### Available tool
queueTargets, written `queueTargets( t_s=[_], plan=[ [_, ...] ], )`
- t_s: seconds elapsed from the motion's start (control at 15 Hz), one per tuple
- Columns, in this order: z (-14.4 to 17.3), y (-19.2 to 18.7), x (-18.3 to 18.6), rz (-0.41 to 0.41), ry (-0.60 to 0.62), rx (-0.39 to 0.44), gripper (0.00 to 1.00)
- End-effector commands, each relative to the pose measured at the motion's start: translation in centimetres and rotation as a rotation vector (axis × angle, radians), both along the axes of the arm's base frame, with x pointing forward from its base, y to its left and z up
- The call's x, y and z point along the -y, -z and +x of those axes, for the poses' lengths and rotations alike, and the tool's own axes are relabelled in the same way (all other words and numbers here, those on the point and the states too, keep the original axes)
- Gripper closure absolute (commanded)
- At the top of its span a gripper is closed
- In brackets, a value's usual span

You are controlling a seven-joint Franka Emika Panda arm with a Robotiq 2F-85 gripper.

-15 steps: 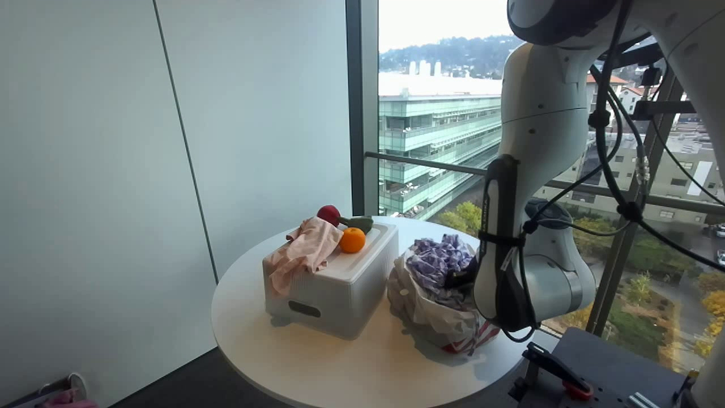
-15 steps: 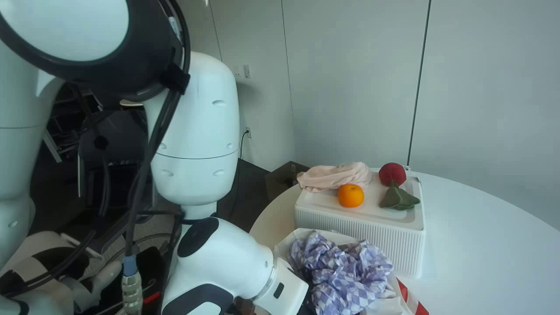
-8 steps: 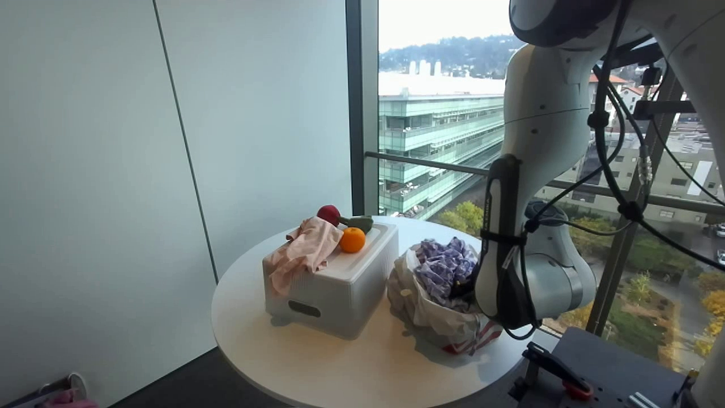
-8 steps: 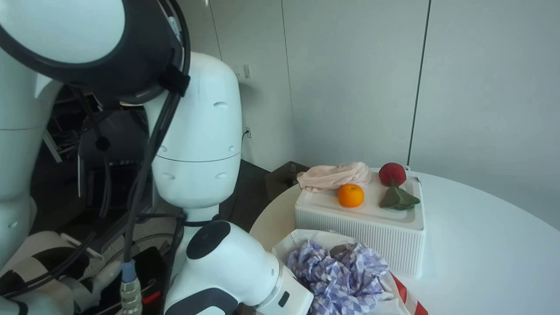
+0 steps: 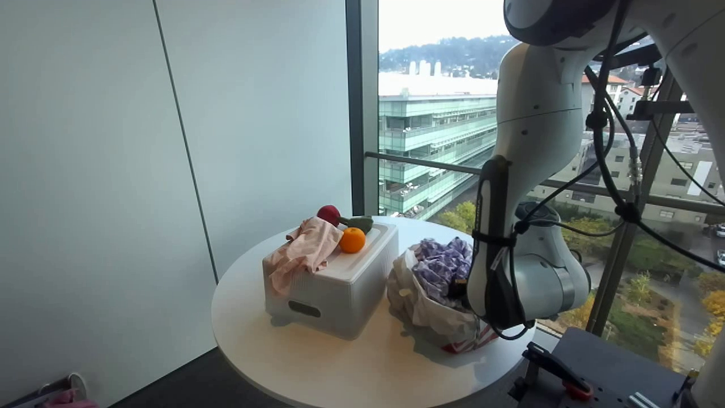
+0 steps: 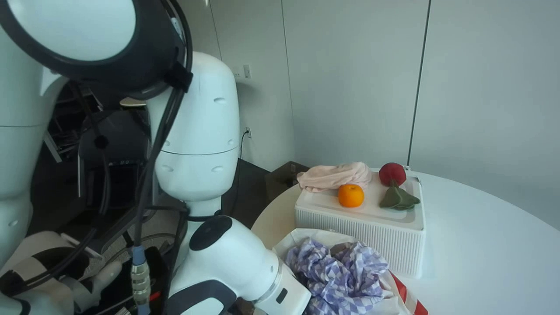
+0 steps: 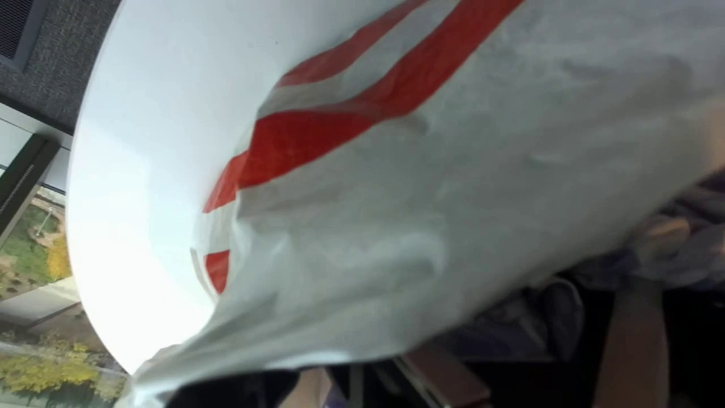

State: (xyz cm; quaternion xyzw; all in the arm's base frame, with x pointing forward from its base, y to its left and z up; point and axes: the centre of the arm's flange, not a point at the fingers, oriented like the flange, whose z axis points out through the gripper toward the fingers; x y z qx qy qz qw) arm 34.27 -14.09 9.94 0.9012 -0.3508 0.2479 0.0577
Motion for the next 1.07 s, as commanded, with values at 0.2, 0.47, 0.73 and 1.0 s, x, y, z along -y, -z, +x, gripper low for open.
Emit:
queueTargets(
  t_s=[0.2,0.47,0.73,1.0],
  plan=[
    [-3.7,-5.6,-3.8,-0.023,0.060,-0.069,0.00],
    [-3.9,-6.3,-4.7,-0.065,0.132,-0.080,0.00],
    [-4.5,-7.7,-6.0,-0.074,0.120,-0.059,0.00],
    [-4.1,-9.5,-8.7,-0.060,0.009,-0.017,0.00]
  ],
)
